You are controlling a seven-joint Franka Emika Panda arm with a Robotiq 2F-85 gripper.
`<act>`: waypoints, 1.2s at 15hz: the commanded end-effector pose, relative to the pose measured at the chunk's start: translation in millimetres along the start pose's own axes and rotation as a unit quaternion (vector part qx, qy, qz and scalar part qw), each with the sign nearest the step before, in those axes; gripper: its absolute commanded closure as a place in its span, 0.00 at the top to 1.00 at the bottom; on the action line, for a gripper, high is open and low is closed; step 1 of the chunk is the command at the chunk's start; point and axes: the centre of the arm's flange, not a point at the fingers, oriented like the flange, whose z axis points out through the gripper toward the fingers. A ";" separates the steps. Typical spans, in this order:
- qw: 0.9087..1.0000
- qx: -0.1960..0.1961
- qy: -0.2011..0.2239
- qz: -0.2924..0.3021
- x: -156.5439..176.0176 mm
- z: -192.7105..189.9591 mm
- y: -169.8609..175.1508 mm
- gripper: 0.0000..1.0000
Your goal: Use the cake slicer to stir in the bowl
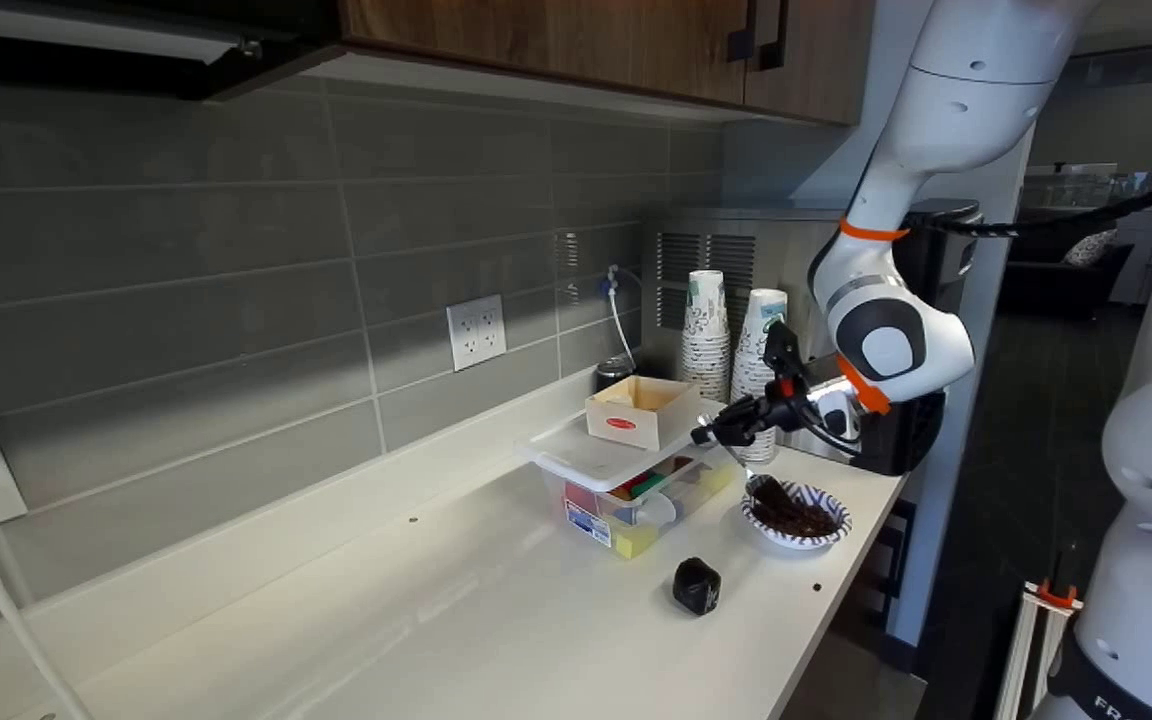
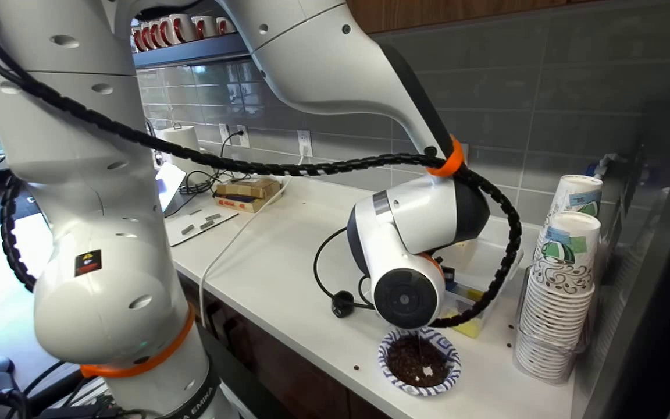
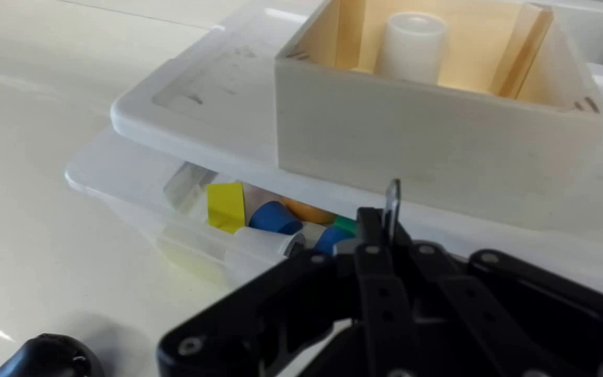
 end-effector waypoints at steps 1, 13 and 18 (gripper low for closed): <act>1.000 -0.012 0.001 0.009 -9.7 4.9 11.5 0.01; 0.993 -0.054 0.048 -0.093 3.1 50.5 34.7 0.01; 0.993 -0.043 0.051 -0.101 3.2 57.3 32.6 0.35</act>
